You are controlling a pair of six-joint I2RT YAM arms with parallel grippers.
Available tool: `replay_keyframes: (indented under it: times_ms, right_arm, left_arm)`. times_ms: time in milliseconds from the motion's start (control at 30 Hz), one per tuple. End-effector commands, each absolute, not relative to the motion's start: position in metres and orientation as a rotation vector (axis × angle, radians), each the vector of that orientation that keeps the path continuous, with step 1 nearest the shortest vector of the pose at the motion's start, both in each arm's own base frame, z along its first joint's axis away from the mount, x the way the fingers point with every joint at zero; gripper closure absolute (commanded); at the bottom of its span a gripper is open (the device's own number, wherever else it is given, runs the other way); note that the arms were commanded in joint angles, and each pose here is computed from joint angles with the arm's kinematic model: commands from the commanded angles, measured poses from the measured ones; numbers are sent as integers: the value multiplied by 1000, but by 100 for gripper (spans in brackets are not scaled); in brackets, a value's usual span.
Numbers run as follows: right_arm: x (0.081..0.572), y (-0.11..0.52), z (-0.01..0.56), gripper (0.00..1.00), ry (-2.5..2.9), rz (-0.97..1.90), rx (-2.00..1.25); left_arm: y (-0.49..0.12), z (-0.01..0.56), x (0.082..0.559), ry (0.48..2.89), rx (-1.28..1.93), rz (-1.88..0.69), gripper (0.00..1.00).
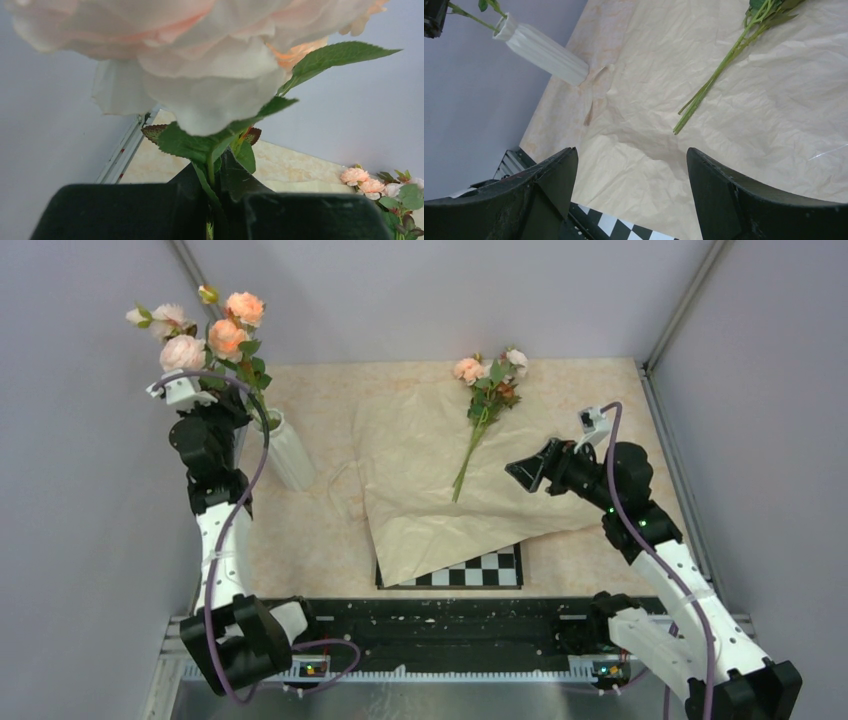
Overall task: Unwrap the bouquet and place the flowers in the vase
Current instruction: Insert the fake flower into the vase.
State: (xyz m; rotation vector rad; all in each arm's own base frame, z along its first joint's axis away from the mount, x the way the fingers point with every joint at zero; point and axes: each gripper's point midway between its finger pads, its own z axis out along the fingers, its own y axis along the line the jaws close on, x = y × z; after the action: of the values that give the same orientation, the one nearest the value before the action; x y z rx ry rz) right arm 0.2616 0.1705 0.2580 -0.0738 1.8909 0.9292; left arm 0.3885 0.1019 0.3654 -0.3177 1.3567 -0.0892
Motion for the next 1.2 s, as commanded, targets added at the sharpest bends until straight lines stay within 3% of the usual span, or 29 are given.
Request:
replay_keyframes:
  times_ms: [0,433,767,1000,1167]
  right_arm:
    - [262,169,267,19,1848,942,-74]
    - [261,169,262,19,1857,951,-68]
    - [259,169,261,19,1854,956,-62]
    - [259,169,262,19,1852,954,-60]
    - [258,169,261,19,1852,959,-63]
  left_arm:
    - [104,372,389,1298,-316,-98,96]
    - [108,329,399,1373,-349,-103,90]
    - [111,310,403,1421,-360,-99,78]
    - [111,314,402,1424,-357,-90,62]
    - [111,317,397,1421,-364,-83,44]
